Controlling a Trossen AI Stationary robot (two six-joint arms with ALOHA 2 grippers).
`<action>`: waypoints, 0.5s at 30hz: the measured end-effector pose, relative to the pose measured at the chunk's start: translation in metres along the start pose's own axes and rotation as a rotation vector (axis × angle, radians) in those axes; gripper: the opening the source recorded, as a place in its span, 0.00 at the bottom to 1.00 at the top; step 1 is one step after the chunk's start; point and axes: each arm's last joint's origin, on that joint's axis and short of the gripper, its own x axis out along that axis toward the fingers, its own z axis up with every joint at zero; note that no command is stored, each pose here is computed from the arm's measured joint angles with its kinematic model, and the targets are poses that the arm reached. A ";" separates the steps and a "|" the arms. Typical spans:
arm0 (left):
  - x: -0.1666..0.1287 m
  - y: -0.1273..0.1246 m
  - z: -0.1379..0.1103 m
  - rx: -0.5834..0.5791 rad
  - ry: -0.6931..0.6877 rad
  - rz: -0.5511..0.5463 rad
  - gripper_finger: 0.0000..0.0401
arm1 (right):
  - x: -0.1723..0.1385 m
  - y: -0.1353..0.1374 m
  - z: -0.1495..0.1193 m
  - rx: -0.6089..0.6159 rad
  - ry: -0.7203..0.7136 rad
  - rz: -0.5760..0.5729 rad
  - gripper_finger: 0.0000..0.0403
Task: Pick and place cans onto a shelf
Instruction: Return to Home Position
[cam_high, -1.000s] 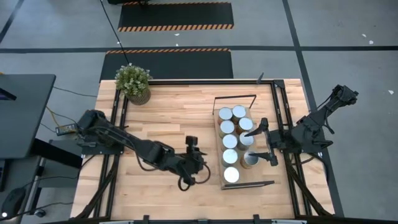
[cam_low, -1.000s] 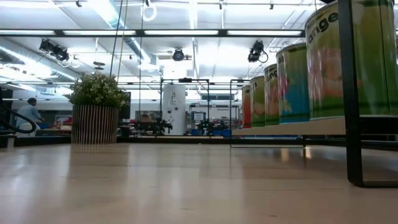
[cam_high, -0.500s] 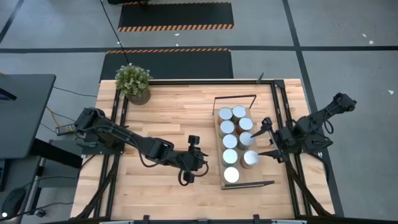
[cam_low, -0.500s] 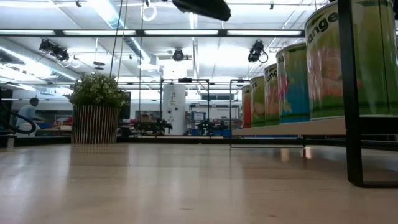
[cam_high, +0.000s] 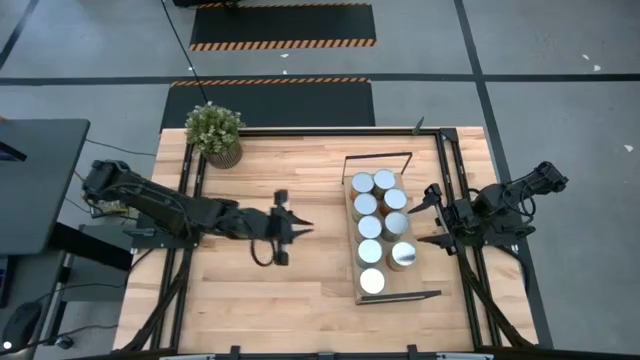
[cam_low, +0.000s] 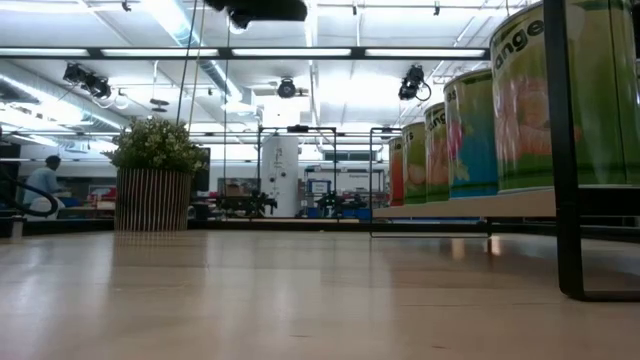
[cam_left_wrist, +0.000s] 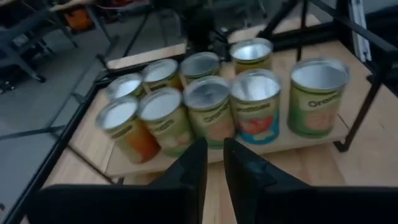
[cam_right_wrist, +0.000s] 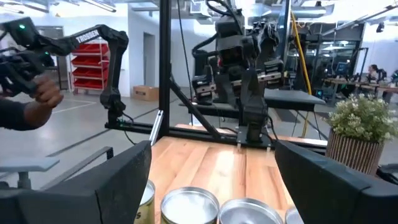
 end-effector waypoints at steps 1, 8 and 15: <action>-0.005 0.003 -0.005 -0.015 -0.016 0.006 0.14 | -0.001 -0.001 -0.001 0.001 -0.001 -0.003 0.87; -0.040 0.029 -0.039 -0.136 -0.154 0.066 0.10 | -0.001 -0.009 -0.008 0.014 0.001 -0.038 0.87; -0.072 0.049 -0.060 -0.218 -0.231 0.157 0.06 | -0.001 -0.020 -0.008 0.021 -0.005 -0.068 0.87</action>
